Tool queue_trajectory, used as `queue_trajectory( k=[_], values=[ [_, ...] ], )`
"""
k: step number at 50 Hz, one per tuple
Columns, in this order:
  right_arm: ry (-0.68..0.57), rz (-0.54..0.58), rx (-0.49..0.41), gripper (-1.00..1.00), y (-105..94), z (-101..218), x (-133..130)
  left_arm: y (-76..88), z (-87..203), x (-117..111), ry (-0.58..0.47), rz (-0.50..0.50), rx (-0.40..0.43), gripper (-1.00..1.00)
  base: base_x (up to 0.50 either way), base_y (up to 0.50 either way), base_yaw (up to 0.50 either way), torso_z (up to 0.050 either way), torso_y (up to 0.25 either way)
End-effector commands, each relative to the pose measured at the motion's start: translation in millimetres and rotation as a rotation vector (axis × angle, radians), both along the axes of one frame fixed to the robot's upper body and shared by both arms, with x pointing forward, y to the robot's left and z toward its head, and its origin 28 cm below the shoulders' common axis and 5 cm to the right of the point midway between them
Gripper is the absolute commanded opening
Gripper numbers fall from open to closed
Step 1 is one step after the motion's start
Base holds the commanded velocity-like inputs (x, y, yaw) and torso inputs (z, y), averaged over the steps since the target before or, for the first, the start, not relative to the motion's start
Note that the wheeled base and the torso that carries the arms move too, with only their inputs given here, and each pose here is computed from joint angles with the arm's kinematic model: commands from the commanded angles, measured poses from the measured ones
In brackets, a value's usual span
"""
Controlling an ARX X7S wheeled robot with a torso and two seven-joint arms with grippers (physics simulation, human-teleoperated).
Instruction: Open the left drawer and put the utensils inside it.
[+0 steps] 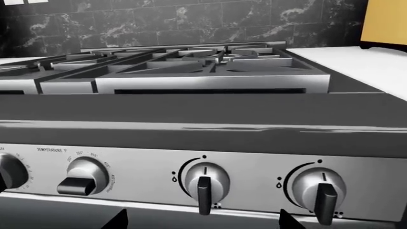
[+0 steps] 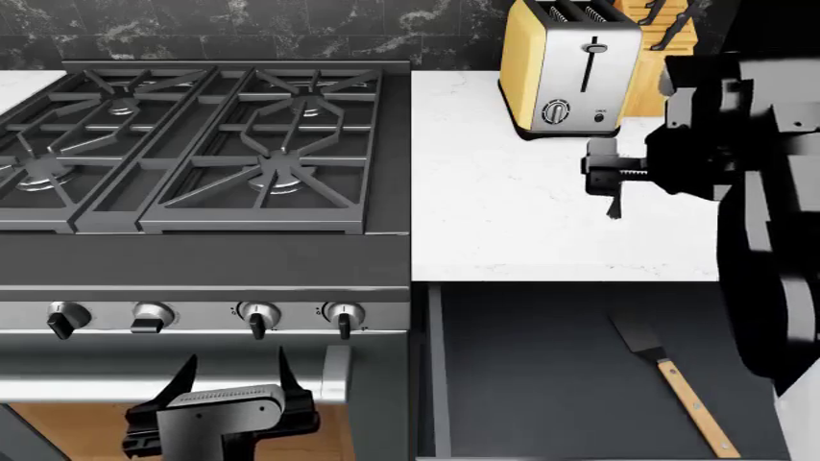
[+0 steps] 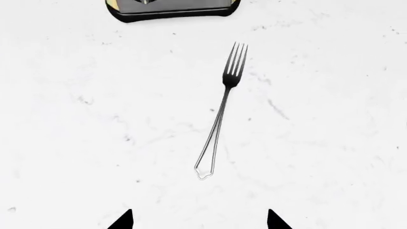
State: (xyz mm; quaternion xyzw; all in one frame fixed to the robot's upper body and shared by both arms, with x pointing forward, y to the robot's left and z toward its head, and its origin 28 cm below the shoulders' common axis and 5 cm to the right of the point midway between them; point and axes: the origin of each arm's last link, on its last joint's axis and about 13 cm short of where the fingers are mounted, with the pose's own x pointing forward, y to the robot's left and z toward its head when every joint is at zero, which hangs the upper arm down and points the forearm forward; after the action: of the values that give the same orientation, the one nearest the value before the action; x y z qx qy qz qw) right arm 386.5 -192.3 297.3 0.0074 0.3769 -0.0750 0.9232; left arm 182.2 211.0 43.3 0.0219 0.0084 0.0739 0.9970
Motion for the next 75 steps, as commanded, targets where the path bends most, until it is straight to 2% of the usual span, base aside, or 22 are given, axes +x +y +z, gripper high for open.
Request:
queue_trajectory(
  k=[1, 17, 27, 38, 45, 52, 75],
  values=[
    [-0.048, -0.052, -0.010, 1.00, 17.0, 0.1, 6.7, 0.7, -0.1, -0.2, -0.008, -0.003, -0.003, 1.00, 0.00, 0.00, 0.00, 0.000, 0.000],
    [-0.159, -0.179, -0.125, 1.00, 25.2, -8.8, 18.2, 1.9, -0.9, -1.9, -0.011, 0.000, -0.008, 1.00, 0.00, 0.00, 0.00, 0.000, 0.000],
    [-0.135, -0.197, -0.156, 1.00, 27.1, -14.8, 18.2, 2.7, -1.6, -3.1, -0.013, 0.003, -0.014, 1.00, 0.00, 0.00, 0.00, 0.000, 0.000],
    [-0.170, -0.165, -0.122, 1.00, 27.7, -13.4, 20.0, 1.3, -0.1, -3.2, -0.006, 0.009, -0.003, 1.00, 0.00, 0.00, 0.00, 0.000, 0.000],
    [-0.224, -0.124, -0.080, 1.00, 27.8, -6.9, 22.0, 1.1, 0.5, -3.6, -0.005, 0.009, -0.001, 1.00, 0.00, 0.00, 0.00, 0.000, -0.161],
    [-0.243, -0.115, -0.077, 1.00, 27.2, -4.3, 22.5, 1.5, 0.8, -4.3, -0.008, 0.009, -0.002, 1.00, 0.00, 0.00, 0.00, 0.000, -0.172],
    [-0.305, -0.222, -0.125, 1.00, 20.4, 5.5, 23.8, 1.1, 2.9, -4.0, -0.019, 0.001, -0.006, 1.00, 0.00, 0.00, 0.00, 0.000, -0.032]
  ],
)
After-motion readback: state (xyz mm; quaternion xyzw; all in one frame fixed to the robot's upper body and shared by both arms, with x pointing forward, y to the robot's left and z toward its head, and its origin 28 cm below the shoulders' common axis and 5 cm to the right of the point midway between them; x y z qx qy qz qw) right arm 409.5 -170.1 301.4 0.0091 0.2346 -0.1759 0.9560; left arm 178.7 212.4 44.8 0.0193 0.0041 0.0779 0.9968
